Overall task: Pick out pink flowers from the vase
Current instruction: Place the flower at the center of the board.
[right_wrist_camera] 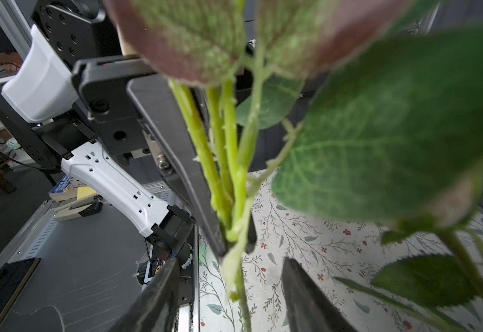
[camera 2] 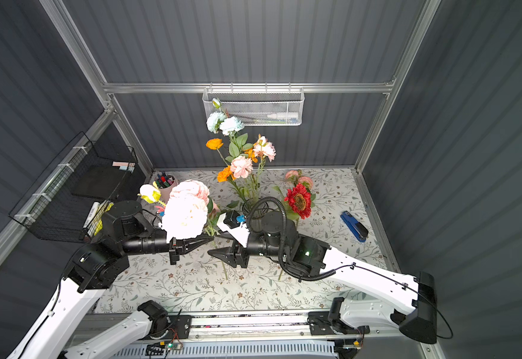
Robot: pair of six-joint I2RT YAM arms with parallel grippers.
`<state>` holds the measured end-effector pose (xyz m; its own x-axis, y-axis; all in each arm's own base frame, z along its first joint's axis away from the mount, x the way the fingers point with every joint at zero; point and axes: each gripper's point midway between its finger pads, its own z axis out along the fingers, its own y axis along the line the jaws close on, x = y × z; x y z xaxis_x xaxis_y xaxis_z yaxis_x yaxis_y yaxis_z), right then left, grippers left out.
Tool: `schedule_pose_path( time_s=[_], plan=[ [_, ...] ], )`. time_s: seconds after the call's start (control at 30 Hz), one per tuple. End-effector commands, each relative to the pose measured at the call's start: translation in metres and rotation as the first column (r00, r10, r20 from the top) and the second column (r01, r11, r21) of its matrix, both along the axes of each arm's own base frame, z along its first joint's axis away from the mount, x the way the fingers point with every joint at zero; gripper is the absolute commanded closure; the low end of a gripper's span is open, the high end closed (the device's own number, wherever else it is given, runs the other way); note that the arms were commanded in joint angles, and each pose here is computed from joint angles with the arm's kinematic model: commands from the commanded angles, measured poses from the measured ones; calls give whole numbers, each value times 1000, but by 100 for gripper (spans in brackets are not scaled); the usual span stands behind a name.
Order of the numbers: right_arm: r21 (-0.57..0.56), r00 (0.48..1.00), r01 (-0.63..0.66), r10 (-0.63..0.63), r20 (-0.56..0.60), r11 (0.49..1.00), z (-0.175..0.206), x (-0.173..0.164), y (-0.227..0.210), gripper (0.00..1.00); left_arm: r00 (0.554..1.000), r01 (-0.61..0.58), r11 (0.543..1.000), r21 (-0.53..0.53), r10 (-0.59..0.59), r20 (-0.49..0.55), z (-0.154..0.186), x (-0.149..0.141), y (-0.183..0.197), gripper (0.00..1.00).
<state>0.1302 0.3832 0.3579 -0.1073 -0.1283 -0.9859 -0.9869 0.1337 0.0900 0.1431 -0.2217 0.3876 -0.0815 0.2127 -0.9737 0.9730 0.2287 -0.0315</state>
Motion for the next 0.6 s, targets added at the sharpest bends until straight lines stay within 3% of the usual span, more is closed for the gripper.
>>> schedule_pose_path(
  time_s=[0.0, 0.4, 0.57],
  plan=[
    [63, 999, -23, 20, 50, 998, 27, -4, 3, 47, 998, 44, 998, -39, -42, 48, 12, -8, -3, 100],
    [46, 998, -12, 9, 66, 999, 25, -1, 5, 67, 998, 30, 999, -34, -28, 60, 17, -6, -1, 100],
    [45, 998, -10, 7, 67, 999, 24, 0, 6, 84, 998, 27, 999, -38, -24, 58, 17, -7, 0, 100]
  ],
)
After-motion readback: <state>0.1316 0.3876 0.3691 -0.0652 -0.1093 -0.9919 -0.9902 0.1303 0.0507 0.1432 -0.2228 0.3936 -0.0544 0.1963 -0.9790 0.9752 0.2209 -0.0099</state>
